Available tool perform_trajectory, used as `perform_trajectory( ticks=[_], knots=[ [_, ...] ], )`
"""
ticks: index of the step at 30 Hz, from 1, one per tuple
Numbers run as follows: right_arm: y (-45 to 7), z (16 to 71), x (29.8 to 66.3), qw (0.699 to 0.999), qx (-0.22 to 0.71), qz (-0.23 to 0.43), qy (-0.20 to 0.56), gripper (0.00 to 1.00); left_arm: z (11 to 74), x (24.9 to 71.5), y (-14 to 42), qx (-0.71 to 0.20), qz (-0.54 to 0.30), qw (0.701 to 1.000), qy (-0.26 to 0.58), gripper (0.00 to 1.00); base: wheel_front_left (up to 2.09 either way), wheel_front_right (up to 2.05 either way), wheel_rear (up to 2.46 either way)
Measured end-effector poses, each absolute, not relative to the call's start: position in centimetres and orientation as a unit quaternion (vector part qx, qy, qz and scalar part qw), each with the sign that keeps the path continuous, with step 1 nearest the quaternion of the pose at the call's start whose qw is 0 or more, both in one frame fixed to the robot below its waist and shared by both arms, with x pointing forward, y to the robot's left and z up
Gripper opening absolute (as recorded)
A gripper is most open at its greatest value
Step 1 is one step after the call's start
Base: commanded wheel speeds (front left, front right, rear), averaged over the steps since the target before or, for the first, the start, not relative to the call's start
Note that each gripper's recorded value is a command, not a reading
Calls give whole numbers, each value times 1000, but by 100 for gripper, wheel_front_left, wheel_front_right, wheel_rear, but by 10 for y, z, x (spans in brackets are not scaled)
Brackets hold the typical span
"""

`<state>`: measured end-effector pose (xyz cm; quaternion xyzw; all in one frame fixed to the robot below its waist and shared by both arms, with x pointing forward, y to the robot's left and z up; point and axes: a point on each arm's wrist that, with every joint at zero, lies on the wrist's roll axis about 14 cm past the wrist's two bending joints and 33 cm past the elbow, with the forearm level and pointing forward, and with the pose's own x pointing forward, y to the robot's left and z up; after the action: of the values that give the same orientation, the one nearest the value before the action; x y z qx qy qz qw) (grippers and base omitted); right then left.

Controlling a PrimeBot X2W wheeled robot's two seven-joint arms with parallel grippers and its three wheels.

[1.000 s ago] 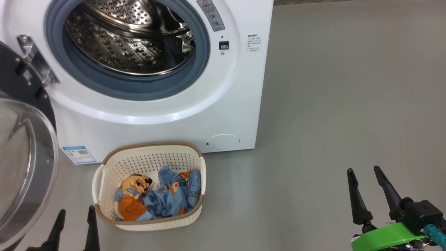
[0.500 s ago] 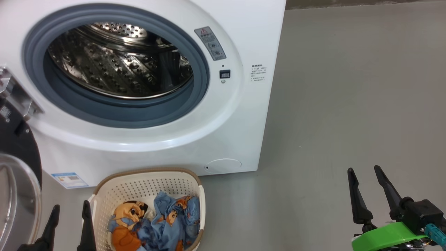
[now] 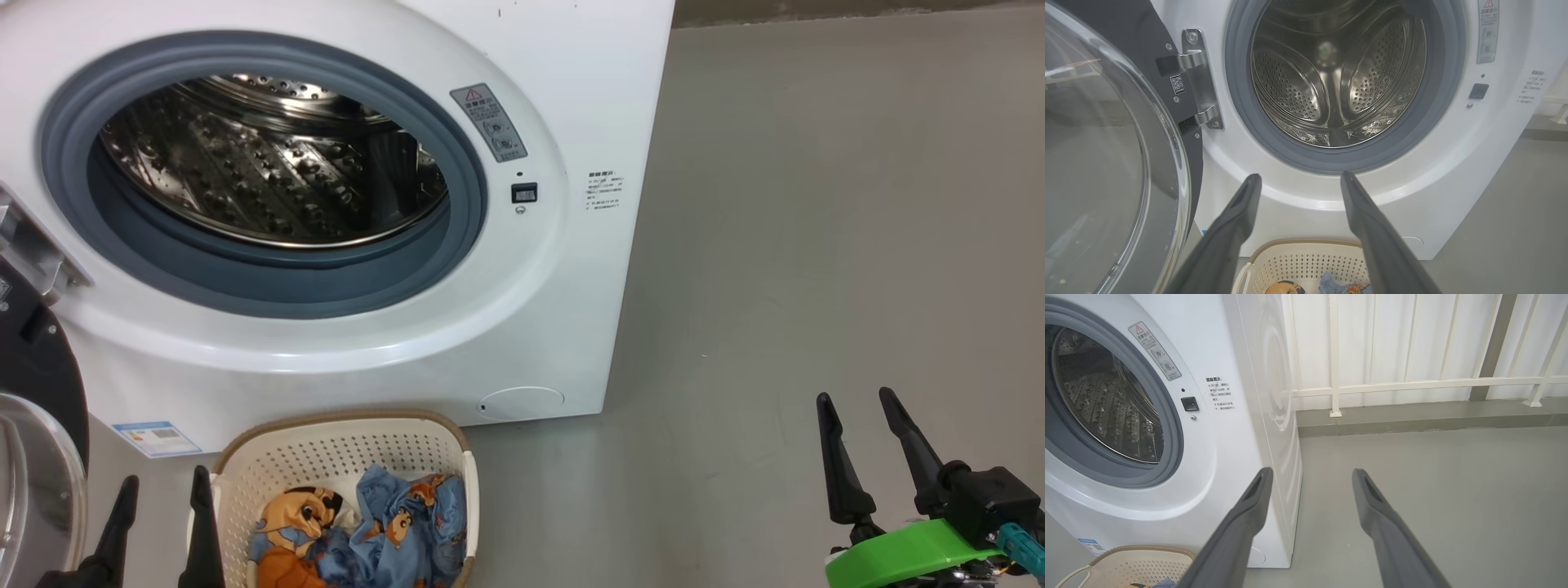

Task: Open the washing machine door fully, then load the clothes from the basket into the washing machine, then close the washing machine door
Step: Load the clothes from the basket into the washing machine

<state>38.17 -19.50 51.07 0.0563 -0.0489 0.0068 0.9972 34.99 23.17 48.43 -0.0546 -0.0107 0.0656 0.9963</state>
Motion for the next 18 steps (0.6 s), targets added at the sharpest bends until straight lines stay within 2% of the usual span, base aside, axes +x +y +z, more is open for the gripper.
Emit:
perform_trajectory(
  ticks=[18],
  knots=[
    [-195, 504, 382, 998, 57, 6, -39, 100, 472, 349, 222, -58, 53, 997, 9, 100, 0, 0, 0]
  ],
)
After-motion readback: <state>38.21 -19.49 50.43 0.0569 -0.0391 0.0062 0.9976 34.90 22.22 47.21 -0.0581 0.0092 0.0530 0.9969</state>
